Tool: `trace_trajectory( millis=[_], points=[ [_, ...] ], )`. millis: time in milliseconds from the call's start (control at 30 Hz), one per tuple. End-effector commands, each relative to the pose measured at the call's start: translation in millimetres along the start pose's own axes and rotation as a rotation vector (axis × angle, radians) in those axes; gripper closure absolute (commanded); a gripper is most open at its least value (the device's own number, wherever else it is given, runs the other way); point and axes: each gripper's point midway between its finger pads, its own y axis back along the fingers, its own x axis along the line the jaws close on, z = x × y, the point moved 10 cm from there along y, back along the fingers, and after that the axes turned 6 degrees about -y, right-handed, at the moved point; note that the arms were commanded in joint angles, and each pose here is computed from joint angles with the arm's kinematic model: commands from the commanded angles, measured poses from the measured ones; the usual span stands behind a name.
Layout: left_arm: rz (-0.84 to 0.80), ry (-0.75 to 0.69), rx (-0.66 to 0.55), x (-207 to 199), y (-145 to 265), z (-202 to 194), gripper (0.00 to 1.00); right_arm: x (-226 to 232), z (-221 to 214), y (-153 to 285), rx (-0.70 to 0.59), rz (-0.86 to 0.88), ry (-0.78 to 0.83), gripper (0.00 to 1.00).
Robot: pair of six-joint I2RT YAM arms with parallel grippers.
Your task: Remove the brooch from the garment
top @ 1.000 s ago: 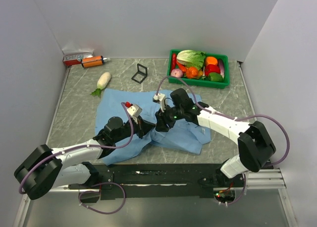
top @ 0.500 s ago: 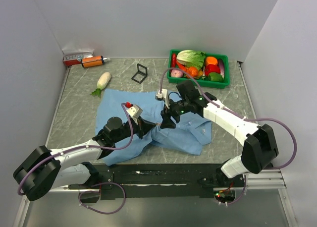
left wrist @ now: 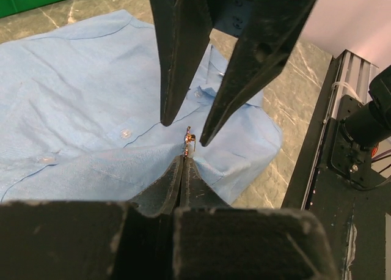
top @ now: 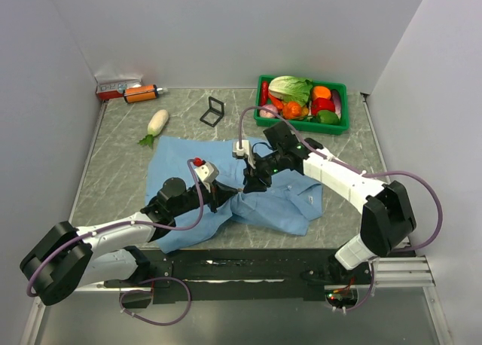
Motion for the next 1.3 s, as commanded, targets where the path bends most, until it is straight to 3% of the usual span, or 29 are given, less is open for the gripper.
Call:
trace_trajectory(
  millis=[0, 167, 300, 400, 533, 667, 833, 1067, 1100, 1267],
  points=[
    [-0.047, -0.062, -0.112, -2.9, -5.8, 26.9, 0.99, 0.2, 15.4, 1.1, -0.038, 0.019, 0.069, 0.60],
    [-0.043, -0.062, -0.109, -2.6, -5.3, 25.2, 0.99, 1.2, 12.0, 0.4, -0.025, 0.030, 0.064, 0.72],
    [-0.043, -0.061, -0.107, -2.5, -5.4, 24.9, 0.99, 1.1, 12.8, -0.5, -0.027, 0.041, 0.058, 0.75],
    [-0.053, -0.066, -0.104, -3.0, -5.9, 25.4, 0.99, 2.2, 15.3, -2.5, -0.037, 0.046, 0.062, 0.67],
    [-0.064, -0.076, -0.082, -2.4, -7.2, 24.6, 0.99, 4.3, 17.7, -5.6, -0.043, 0.058, 0.060, 0.65],
    [-0.034, -0.122, 0.003, 3.7, -7.5, 24.9, 0.99, 7.4, 17.0, -5.4, -0.056, 0.039, 0.019, 0.52],
    [-0.030, -0.207, 0.081, 8.0, -1.4, 39.2, 0.99, 10.7, 9.7, -0.9, -0.078, -0.130, -0.148, 0.48],
    [-0.008, -0.239, 0.152, 8.6, 7.5, 51.0, 0.99, 27.0, -2.0, -9.3, -0.084, -0.148, -0.195, 0.46],
    [-0.009, -0.230, 0.167, 8.3, 8.1, 50.1, 0.99, 28.7, -4.1, -12.4, -0.080, -0.140, -0.198, 0.47],
    [0.003, -0.206, 0.182, 7.8, 8.5, 52.8, 0.99, 24.6, -8.2, -19.0, -0.054, -0.144, -0.198, 0.78]
  ],
)
